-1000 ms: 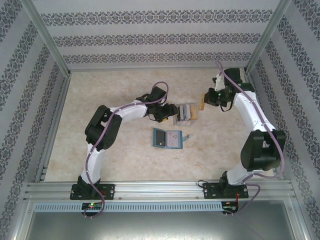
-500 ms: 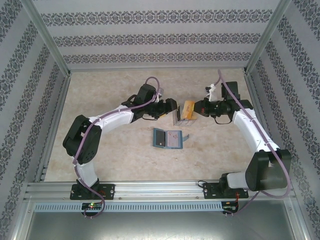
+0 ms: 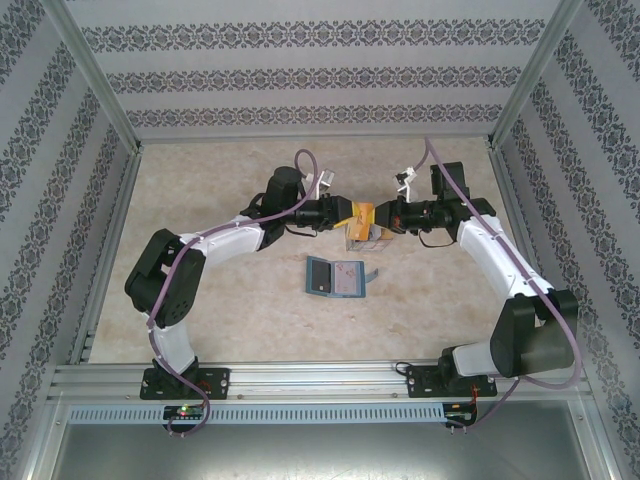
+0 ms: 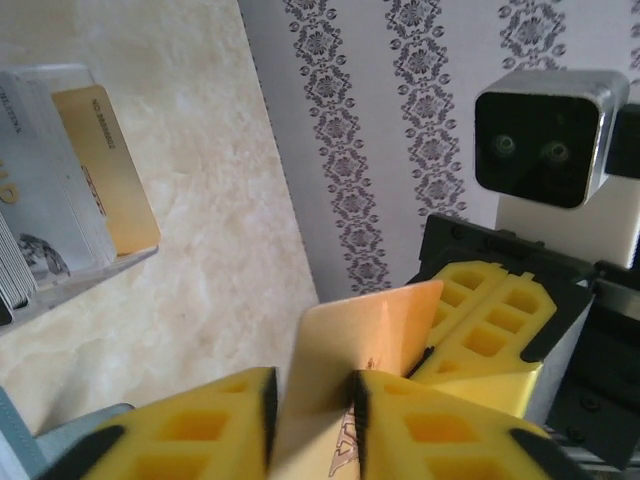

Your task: Put the credit cards into the card holder

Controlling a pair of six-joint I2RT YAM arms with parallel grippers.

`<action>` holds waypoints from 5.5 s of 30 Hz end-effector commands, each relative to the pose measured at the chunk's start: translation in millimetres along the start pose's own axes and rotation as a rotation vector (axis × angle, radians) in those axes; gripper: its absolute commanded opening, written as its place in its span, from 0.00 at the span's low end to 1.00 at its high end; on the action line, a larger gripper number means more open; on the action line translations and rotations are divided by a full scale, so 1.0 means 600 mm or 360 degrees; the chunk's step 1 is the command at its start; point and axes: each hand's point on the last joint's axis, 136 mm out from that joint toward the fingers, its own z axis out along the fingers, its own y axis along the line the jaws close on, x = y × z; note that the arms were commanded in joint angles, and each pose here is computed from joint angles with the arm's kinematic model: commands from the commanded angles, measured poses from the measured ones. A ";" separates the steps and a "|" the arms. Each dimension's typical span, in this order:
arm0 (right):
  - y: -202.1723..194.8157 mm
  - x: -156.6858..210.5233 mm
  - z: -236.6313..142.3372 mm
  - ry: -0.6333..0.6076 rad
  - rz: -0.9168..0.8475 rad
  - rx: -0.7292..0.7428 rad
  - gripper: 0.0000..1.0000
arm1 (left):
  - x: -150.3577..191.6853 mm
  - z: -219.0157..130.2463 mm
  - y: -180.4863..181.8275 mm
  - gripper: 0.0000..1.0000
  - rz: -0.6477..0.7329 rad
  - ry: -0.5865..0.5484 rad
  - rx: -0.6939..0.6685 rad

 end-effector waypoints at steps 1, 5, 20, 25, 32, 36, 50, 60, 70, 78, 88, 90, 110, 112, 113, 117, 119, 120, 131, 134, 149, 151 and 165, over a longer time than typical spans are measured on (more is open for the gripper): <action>0.005 -0.010 0.001 -0.0007 -0.0041 -0.0047 0.00 | -0.003 -0.011 -0.045 0.14 0.0111 0.0011 0.0151; -0.002 -0.017 0.003 -0.0036 -0.0004 -0.0053 0.10 | -0.012 -0.020 -0.043 0.02 0.0080 -0.0069 0.0130; 0.032 -0.029 0.009 -0.0147 0.0093 -0.0284 0.11 | -0.055 -0.029 -0.062 0.00 -0.0172 -0.0317 0.0370; 0.009 -0.023 0.000 -0.0186 0.0111 -0.0109 0.05 | -0.034 -0.033 -0.003 0.45 -0.0253 -0.0301 0.0124; -0.114 0.066 -0.008 -0.0139 -0.0010 0.0736 0.02 | 0.066 -0.137 0.163 0.73 -0.0202 -0.0227 -0.0978; -0.143 0.127 0.025 -0.0081 -0.0010 0.0823 0.03 | 0.117 -0.179 0.207 0.75 -0.0202 -0.0131 -0.1232; -0.180 0.168 0.087 0.0008 0.0143 0.0751 0.03 | 0.176 -0.142 0.265 0.64 -0.0289 0.0068 -0.1272; -0.216 0.176 0.108 0.0054 0.0224 0.0807 0.04 | 0.191 -0.137 0.282 0.41 -0.0316 0.0123 -0.1284; -0.220 0.179 0.125 0.0070 0.0271 0.0757 0.04 | 0.204 -0.132 0.299 0.20 -0.0339 0.0172 -0.1305; -0.173 0.157 0.134 0.0018 0.0249 0.0564 0.05 | 0.208 -0.125 0.309 0.10 -0.0343 0.0190 -0.1322; -0.197 0.157 0.078 -0.0054 0.0120 0.0855 0.05 | 0.215 -0.132 0.316 0.08 -0.0349 0.0194 -0.1353; -0.199 0.161 0.081 -0.0028 0.0123 0.0853 0.05 | 0.213 -0.130 0.314 0.08 -0.0346 0.0189 -0.1346; -0.202 0.178 0.116 0.0087 0.0100 0.0809 0.05 | 0.212 -0.129 0.310 0.08 -0.0346 0.0195 -0.1336; -0.197 0.174 0.116 0.0066 0.0101 0.0785 0.05 | 0.210 -0.129 0.309 0.07 -0.0342 0.0189 -0.1335; -0.192 0.171 0.118 0.0056 0.0101 0.0764 0.05 | 0.210 -0.128 0.308 0.07 -0.0340 0.0191 -0.1331; -0.179 0.163 0.110 0.0035 0.0083 0.0756 0.05 | 0.210 -0.129 0.307 0.07 -0.0338 0.0192 -0.1337; -0.179 0.157 0.096 -0.0007 0.0053 0.0812 0.05 | 0.210 -0.130 0.307 0.07 -0.0339 0.0194 -0.1338; -0.179 0.155 0.090 -0.0019 0.0038 0.0835 0.05 | 0.211 -0.131 0.308 0.07 -0.0342 0.0192 -0.1341; -0.196 0.168 0.094 0.0030 0.0047 0.0870 0.05 | 0.209 -0.128 0.306 0.07 -0.0340 0.0190 -0.1334; -0.197 0.170 0.103 0.0043 0.0071 0.0839 0.05 | 0.208 -0.128 0.305 0.07 -0.0338 0.0191 -0.1328; -0.147 0.146 0.109 -0.0039 0.0098 0.0654 0.05 | 0.206 -0.125 0.303 0.07 -0.0335 0.0195 -0.1323; -0.138 0.142 0.105 -0.0063 0.0088 0.0636 0.05 | 0.204 -0.125 0.302 0.07 -0.0330 0.0192 -0.1323; -0.101 0.143 0.133 0.0006 0.0063 0.0476 0.05 | 0.194 -0.123 0.288 0.09 -0.0301 0.0163 -0.1294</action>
